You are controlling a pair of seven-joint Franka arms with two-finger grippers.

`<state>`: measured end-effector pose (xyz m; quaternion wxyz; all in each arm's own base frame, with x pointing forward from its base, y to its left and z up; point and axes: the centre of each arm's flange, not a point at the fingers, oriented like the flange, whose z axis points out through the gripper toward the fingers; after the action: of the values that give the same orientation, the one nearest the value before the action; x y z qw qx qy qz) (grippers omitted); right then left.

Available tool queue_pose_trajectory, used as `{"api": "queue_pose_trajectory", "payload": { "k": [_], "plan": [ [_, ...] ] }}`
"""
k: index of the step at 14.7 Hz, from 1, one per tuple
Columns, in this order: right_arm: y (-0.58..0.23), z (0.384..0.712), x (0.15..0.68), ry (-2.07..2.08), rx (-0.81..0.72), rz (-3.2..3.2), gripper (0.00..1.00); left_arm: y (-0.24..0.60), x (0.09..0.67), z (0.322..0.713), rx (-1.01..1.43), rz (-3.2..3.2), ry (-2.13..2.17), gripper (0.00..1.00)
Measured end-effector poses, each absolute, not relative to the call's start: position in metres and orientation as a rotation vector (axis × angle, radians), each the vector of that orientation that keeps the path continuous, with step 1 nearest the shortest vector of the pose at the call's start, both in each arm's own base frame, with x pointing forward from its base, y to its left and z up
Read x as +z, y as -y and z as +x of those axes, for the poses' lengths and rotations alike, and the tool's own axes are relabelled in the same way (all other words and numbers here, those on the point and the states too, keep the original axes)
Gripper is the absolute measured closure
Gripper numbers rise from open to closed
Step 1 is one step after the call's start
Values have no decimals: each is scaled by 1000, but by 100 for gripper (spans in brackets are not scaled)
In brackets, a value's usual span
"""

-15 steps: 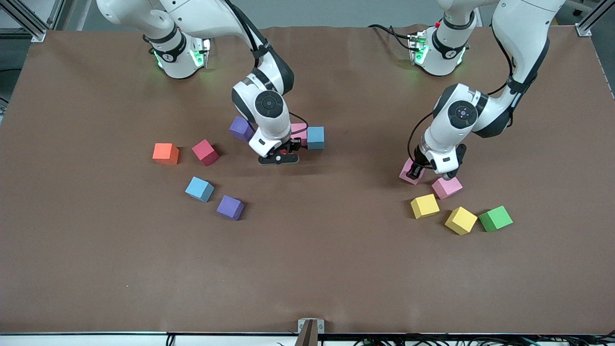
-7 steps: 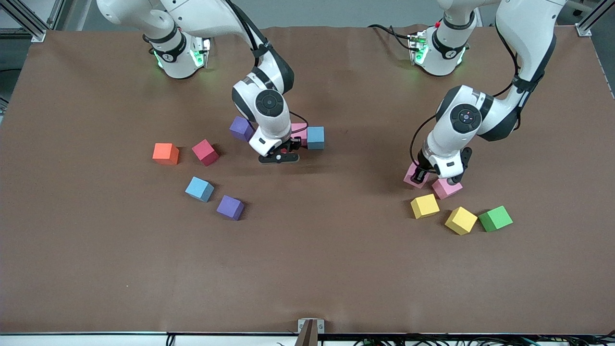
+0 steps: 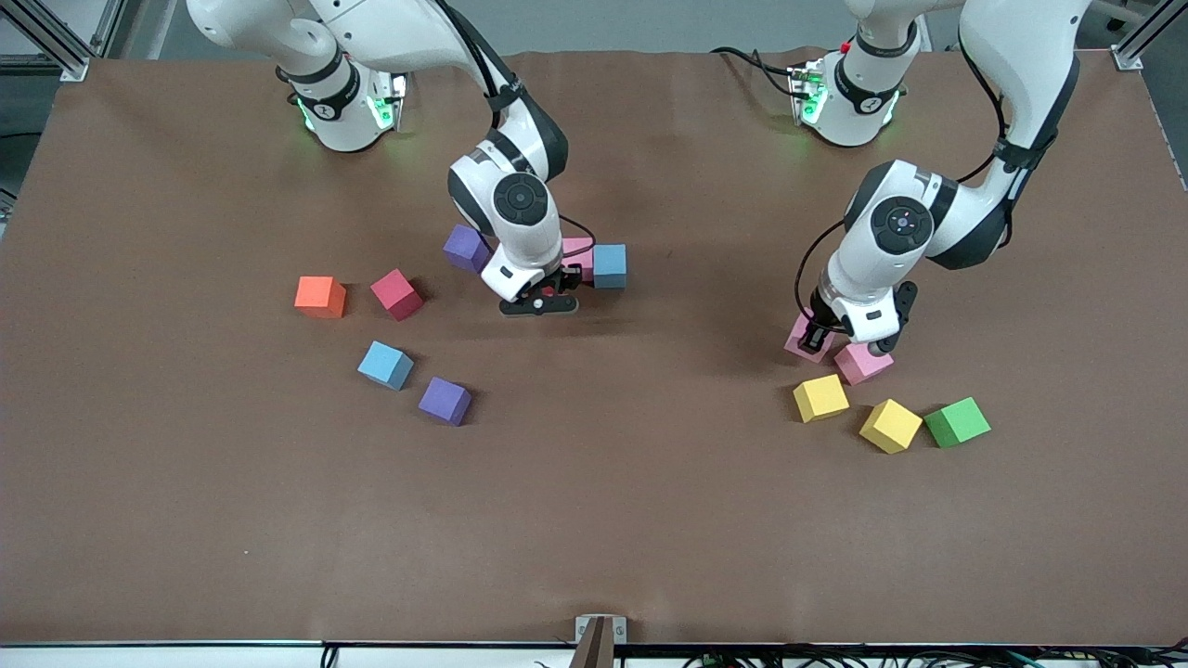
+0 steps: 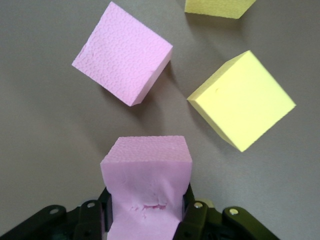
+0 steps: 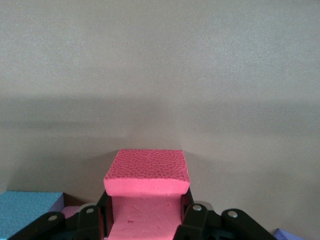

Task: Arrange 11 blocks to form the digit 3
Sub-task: 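Grasp a pink cube with the left gripper while the right gripper releases red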

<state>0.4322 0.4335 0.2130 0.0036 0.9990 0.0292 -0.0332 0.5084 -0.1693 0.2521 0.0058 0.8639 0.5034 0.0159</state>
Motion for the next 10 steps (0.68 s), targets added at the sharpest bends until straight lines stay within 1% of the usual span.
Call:
{"api": "queue_pose_trajectory", "payload": {
  "k": [2,5,6,8,10],
  "plan": [
    [-434,432,212,-94,-107,3129,32,171,256,512,60,2697,-1573,47],
    [-433,433,212,-92,-104,3130,5,173,262,518,73,2687,-1568,47],
    [-434,435,214,-90,-100,3132,0,173,262,520,71,2687,-1570,47],
    [-435,439,221,-87,-114,3125,0,171,262,522,45,2709,-1589,47],
    [-432,447,240,-59,-131,3119,0,170,266,526,33,2722,-1605,47]
  ]
}}
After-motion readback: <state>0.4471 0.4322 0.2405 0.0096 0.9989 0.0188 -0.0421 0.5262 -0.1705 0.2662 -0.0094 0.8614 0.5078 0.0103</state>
